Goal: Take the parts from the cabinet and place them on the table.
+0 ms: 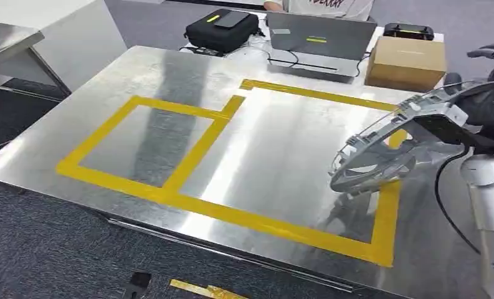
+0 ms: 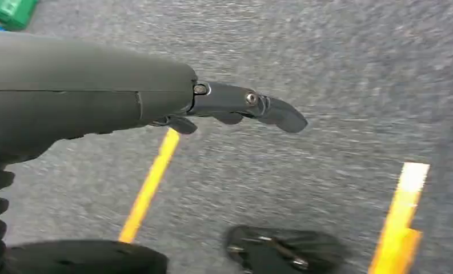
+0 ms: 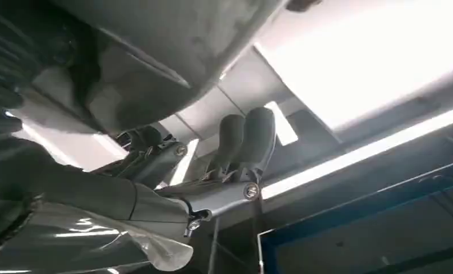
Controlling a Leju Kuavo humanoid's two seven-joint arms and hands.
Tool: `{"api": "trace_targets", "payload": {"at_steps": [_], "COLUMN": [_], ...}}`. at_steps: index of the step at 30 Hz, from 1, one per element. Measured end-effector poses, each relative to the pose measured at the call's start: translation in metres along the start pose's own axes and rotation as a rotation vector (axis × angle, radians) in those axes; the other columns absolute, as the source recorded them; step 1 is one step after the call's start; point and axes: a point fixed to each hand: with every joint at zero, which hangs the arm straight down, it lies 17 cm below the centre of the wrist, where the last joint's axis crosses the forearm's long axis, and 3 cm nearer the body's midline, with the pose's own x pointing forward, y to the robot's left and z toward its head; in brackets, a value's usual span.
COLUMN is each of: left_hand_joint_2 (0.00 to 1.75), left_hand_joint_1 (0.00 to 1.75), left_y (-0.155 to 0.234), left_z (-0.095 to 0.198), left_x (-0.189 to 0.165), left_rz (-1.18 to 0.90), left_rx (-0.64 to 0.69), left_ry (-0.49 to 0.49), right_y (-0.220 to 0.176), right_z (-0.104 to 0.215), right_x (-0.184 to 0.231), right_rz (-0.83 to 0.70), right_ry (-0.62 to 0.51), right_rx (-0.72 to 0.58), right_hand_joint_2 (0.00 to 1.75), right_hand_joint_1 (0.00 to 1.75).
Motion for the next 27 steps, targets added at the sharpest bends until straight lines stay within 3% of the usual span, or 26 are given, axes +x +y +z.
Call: {"api": "trace_targets", "payload": {"at_steps": [18,27], "left_hand_joint_2": [1.75,1.75], "left_hand_joint_1": [0.0,0.0], "left_y": [-0.002,0.003], "left_z": [0.0,-0.001], "left_x": [0.0,0.007], "left_rz": [-0.015,-0.017], "left_rx": [-0.008,0.018], "left_ry": [0.005,-0.014], "right_y": [0.056,0.065], "right_z": [0.021,0.014], "right_x": [-0.107,-0.133], "right_rz": [-0.053,-0.033], "right_ry": [0.271,0.281], "right_rx": [0.194,0.283], "right_hand_joint_2": [1.75,1.75], "right_hand_joint_1": [1.75,1.75]}}
